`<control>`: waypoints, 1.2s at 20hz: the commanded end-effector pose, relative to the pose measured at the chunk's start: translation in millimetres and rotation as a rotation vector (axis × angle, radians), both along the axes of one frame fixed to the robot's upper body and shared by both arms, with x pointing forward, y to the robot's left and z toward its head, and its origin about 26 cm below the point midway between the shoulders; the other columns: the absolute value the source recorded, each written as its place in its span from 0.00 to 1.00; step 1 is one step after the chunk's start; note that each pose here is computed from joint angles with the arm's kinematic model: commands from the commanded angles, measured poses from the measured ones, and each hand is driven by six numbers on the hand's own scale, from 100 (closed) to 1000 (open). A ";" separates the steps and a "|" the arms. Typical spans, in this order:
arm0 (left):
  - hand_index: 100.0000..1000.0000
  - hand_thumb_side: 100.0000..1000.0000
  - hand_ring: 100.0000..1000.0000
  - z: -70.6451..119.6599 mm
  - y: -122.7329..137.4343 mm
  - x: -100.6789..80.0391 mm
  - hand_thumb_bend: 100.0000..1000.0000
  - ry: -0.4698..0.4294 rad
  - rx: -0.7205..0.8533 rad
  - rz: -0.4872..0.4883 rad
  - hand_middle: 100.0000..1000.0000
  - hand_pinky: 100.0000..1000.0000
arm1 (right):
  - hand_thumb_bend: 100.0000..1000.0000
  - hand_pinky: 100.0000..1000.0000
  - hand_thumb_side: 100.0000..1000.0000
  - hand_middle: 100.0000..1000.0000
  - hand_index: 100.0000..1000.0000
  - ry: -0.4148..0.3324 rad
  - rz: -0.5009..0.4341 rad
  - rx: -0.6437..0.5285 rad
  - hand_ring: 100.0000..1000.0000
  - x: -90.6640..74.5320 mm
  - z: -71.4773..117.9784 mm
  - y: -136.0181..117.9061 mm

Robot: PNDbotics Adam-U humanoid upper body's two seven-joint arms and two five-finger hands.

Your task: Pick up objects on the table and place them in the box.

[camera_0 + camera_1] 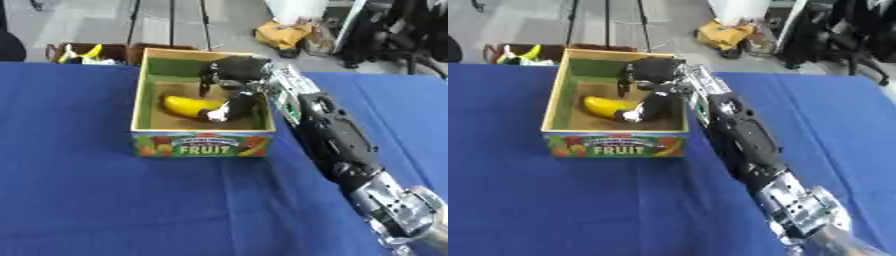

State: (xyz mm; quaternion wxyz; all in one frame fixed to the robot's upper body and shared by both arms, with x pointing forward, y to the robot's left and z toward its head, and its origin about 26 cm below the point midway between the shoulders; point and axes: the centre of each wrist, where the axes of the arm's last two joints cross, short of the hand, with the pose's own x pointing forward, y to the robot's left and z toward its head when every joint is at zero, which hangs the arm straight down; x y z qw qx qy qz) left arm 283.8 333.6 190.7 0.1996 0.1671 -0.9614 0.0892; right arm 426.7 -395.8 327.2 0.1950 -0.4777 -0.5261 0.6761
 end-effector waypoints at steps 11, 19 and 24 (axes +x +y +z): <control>0.66 1.00 0.70 10.0 6.2 -4.3 0.00 -0.034 0.021 0.020 0.53 0.47 | 0.16 0.75 0.87 0.56 0.69 -0.122 0.027 0.021 0.88 -17.4 28.6 -1.7; 0.66 1.00 0.70 9.9 7.0 -4.7 0.00 -0.035 0.020 0.025 0.53 0.47 | 0.14 0.75 0.85 0.52 0.68 -0.272 0.143 0.136 0.85 -44.7 54.9 20.6; 0.66 1.00 0.70 11.0 6.7 -4.2 0.00 -0.041 0.019 0.022 0.53 0.47 | 0.07 0.74 0.79 0.51 0.68 -0.350 0.301 0.247 0.81 -75.0 68.2 55.4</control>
